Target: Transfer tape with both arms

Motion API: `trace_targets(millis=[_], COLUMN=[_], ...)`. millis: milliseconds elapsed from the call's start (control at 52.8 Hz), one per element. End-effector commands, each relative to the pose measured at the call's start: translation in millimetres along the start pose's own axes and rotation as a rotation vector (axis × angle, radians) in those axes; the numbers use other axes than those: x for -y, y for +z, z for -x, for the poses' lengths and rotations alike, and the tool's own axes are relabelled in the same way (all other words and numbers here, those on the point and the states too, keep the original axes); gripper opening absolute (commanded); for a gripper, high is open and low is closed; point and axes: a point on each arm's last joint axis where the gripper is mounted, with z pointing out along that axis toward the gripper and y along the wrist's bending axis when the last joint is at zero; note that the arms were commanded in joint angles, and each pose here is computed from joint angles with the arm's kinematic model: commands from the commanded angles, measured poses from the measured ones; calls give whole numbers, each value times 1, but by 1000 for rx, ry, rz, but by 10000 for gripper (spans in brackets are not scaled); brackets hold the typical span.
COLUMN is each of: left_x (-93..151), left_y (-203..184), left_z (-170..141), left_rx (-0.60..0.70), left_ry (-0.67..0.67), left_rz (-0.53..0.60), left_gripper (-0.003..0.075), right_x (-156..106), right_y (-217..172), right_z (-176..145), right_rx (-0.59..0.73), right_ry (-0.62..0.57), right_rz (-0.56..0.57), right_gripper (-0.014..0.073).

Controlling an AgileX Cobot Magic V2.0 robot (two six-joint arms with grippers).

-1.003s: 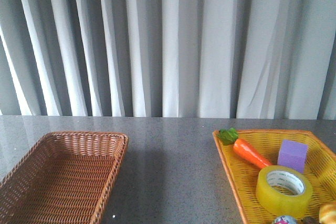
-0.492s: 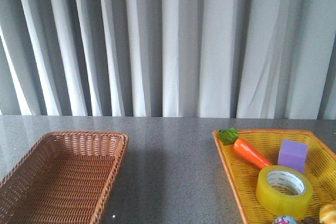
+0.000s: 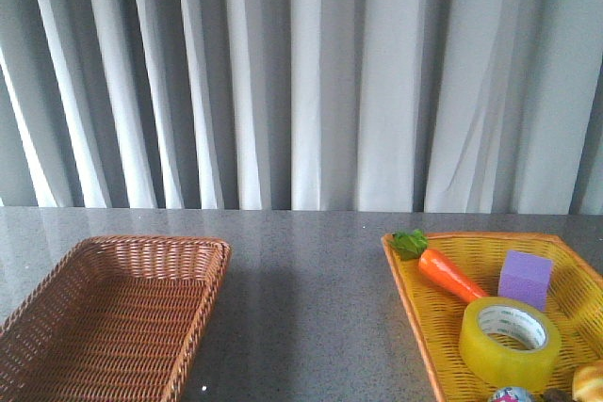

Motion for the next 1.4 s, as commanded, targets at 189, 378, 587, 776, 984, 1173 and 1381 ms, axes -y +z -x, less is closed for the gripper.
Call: trace_targets(millis=[189,378,587,776,984,1173,1381], left_x=[6,9,8,8,8,10,13], left_y=[110,130,134,134,139,149,153], left_z=[-2,-22,-26,-26,-37,-71,-106], left_rx=[-297,-460,-459,-459,-509,-699,-902], left_ry=[-102,-164,-145,-142,-113,-110,-112], left_rz=[-32,-27,-27,-28,-30,-32,-35], left_gripper=[-6,-6,-3,48,324,619,681], right_x=[11,12,11,10,5,2,5], right_y=[91,113,119,117,124,135,182], right_z=[-14,-38,-48,-51,-66,-80,-91], right_rx=[-524,-597,-628,-666,-822,-862,-963], right_ry=[34,28,77,-9,-65,-32,9], right_rz=[-135,-137,-128,-88,-4,33,-10], right_gripper=[-8,-8,-8,25,287,648,721])
